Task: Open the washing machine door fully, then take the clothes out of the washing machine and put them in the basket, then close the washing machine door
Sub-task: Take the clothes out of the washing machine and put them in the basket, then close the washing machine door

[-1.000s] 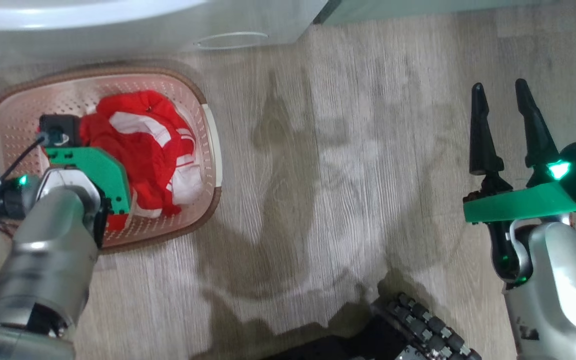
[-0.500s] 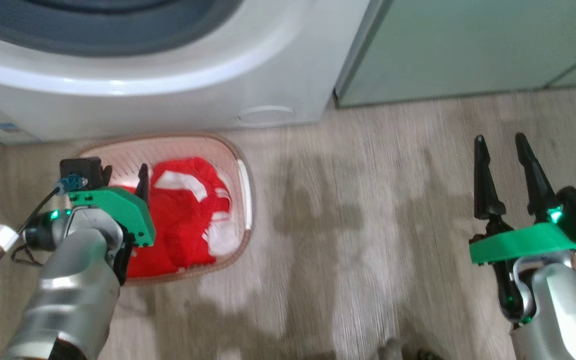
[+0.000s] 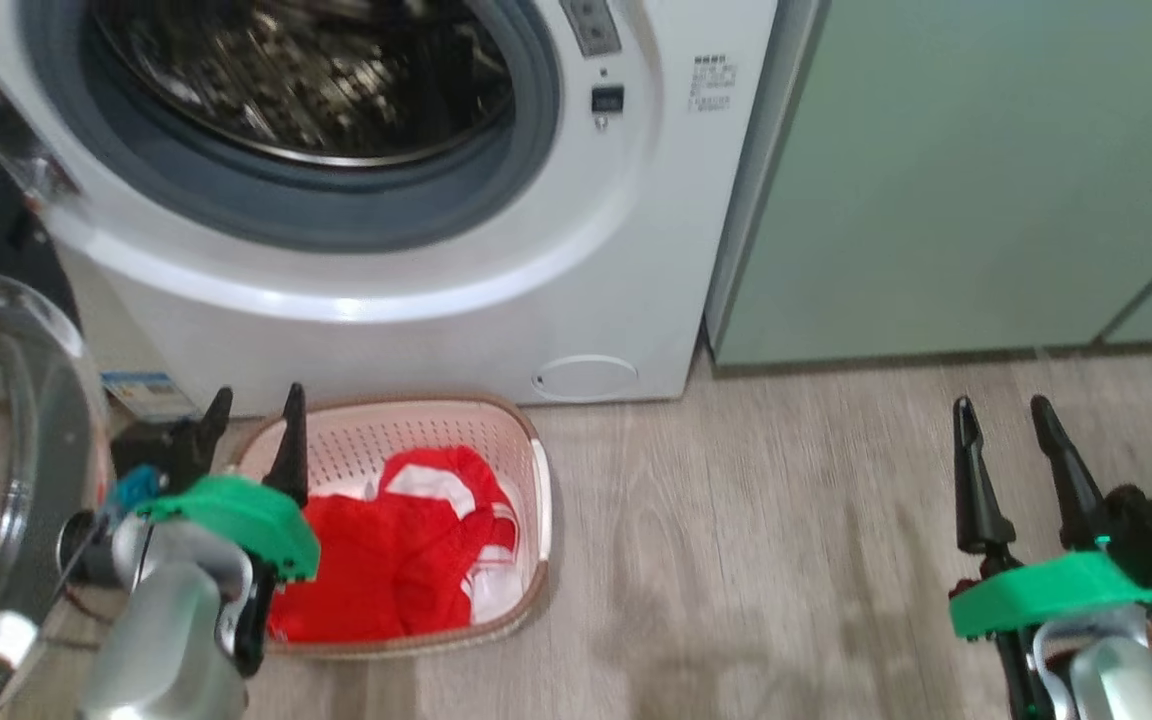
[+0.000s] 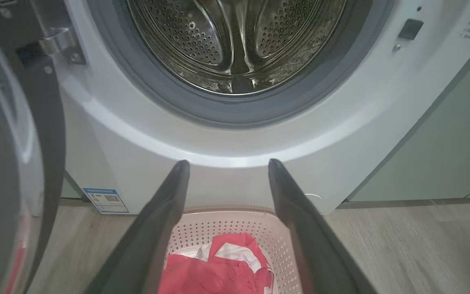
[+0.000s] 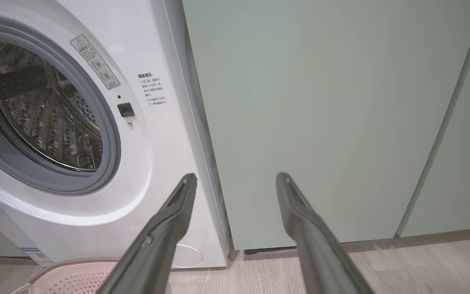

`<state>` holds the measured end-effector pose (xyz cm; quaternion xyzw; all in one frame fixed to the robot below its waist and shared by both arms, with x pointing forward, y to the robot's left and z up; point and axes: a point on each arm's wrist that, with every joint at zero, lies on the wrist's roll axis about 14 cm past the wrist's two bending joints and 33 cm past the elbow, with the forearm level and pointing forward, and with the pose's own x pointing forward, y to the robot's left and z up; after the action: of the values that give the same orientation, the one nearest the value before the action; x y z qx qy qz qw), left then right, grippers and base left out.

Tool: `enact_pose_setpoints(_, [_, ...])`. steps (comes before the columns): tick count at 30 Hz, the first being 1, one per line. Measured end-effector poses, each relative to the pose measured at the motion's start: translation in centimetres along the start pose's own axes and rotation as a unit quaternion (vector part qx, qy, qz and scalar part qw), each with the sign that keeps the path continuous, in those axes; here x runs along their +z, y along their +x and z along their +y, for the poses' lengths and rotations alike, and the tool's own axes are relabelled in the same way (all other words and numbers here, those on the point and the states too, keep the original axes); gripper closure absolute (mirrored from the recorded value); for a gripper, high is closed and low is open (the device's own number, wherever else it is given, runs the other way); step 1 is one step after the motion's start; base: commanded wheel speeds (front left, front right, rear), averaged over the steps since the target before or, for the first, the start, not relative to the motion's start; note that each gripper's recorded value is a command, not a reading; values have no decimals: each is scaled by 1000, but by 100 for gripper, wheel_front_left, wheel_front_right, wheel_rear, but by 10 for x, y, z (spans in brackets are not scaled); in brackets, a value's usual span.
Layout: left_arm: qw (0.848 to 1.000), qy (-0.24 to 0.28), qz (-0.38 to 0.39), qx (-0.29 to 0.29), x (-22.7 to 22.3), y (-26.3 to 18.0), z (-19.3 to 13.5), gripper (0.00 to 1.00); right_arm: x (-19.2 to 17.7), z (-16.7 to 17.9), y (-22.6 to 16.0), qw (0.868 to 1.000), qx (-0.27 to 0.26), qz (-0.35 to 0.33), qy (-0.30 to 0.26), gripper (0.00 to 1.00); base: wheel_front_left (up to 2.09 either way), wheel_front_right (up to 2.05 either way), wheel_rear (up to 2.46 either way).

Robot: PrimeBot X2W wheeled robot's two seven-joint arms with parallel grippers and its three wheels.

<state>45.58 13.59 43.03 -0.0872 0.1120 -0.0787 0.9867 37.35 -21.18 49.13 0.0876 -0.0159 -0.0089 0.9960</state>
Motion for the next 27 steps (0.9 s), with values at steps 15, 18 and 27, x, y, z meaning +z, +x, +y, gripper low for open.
enact_pose_setpoints(15, [996,12,-79,26,27,-65,10,0,15,4,-21,1000,-1,-26,13,0,0,0,0])
enact_pose_setpoints(18, [996,17,-81,25,29,-66,10,0,16,5,-21,1000,0,-28,11,0,0,0,0])
enact_pose_setpoints(27, [996,17,-87,30,33,-68,13,0,18,4,-22,999,-4,-32,14,0,0,0,0])
